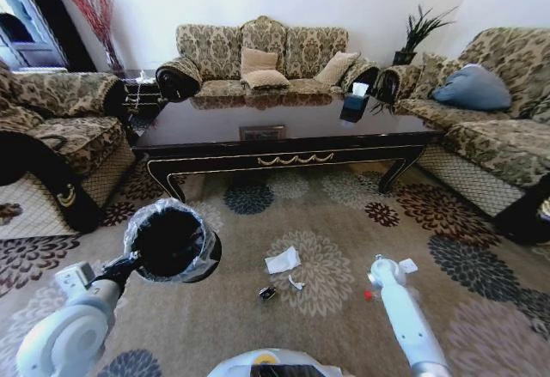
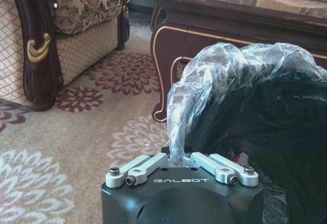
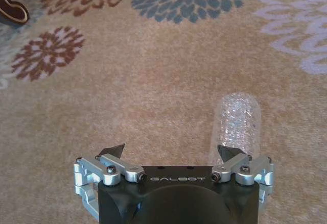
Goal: Move to the front of the table and pick up the trash from the floor, then place it into the trash bin.
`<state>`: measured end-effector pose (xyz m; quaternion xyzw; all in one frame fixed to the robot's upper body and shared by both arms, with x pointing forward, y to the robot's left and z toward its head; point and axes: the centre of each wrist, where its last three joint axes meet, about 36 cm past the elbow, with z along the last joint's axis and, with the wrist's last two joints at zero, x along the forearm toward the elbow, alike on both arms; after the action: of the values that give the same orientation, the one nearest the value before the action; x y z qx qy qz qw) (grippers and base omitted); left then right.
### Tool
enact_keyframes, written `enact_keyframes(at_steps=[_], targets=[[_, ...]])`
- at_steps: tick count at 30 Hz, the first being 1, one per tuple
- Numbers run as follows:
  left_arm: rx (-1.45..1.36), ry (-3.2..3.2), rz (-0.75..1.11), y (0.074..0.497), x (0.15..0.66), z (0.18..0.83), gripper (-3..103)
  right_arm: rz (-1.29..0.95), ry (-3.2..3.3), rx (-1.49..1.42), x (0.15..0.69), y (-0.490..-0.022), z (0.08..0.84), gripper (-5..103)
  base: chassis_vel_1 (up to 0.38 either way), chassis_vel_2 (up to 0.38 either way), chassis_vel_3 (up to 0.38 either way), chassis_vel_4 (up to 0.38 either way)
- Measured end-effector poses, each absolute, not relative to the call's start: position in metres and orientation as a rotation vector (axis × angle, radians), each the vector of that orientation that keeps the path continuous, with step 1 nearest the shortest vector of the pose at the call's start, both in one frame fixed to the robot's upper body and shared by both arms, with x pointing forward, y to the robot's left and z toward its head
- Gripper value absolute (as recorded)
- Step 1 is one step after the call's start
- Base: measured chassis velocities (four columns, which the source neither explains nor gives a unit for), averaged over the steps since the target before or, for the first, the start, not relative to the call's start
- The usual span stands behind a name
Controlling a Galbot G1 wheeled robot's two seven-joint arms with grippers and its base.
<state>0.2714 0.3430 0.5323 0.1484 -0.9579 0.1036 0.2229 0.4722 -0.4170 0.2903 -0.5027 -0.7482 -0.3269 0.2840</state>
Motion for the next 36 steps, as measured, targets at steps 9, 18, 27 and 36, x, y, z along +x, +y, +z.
enact_keyframes(at_steps=[9,18,27,36], targets=[[0.400,-2.631,0.302,0.345,0.286,0.521,2,-0.815,-1.924,-1.404,0.462,-0.425,0.284,100,0.000,0.000,0.000,0.000],[0.389,-2.636,0.294,0.345,0.289,0.522,2,-0.788,-1.866,-1.429,0.453,-0.439,0.250,100,0.000,0.000,0.000,0.000],[0.383,-2.637,0.284,0.343,0.282,0.525,2,-0.783,-1.888,-1.446,0.454,-0.451,0.225,86,0.000,0.000,0.000,0.000],[0.382,-2.634,0.288,0.340,0.279,0.525,2,-0.752,-1.912,-1.437,0.448,-0.447,0.220,54,0.000,0.000,0.000,0.000]])
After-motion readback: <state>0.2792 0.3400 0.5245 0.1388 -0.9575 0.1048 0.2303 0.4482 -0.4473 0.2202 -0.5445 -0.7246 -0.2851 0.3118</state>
